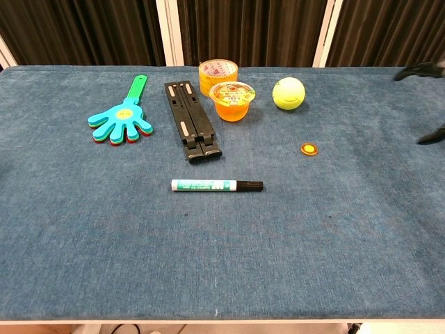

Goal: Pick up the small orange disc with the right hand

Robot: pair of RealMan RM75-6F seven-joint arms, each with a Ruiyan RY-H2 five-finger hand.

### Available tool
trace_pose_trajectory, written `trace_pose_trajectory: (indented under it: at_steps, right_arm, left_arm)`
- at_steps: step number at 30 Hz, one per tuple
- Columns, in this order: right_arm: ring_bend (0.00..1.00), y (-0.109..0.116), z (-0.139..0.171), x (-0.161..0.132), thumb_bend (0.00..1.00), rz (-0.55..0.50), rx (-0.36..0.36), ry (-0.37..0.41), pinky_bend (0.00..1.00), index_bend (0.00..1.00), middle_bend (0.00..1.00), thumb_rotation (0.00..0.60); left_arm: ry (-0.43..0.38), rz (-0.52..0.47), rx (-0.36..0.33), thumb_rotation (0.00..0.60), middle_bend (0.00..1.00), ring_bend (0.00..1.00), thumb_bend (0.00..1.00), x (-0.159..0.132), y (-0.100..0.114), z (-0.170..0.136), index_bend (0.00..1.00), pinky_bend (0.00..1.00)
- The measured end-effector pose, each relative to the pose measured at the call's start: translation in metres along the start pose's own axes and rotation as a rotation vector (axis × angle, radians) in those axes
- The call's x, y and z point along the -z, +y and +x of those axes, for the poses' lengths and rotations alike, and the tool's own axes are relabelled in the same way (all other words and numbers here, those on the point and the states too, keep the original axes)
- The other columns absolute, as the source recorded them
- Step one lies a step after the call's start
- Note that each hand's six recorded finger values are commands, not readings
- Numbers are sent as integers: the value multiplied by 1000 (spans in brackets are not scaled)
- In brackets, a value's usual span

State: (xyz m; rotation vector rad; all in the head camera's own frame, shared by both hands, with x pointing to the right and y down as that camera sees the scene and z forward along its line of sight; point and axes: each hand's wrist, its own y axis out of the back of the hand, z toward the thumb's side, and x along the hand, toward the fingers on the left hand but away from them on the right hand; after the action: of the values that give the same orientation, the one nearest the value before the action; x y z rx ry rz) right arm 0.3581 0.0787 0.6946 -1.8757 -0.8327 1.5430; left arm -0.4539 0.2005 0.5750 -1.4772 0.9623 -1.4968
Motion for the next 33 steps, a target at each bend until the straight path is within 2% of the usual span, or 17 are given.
trace_pose_trajectory:
  at_steps: [6,17,29,33]
  right_arm:
    - [59,-13,-20,-28,112,-36,-7,50,0,262,24,600]
    - [59,-39,-45,-39,139,-80,-30,50,0,362,24,600]
    - [59,-64,-68,-68,196,-119,-74,100,0,388,24,600]
    - [59,-67,-75,-79,246,-137,-84,117,0,413,24,600]
  left_arm:
    - [0,5,-2,600,8,0,228,0,0,0,123,118]
    - [5,6,0,600,8,0,228,1,-1,1,122,118]
    - [12,10,3,600,8,0,228,4,-1,3,122,118]
    - [15,10,5,600,8,0,228,5,-2,3,123,118]
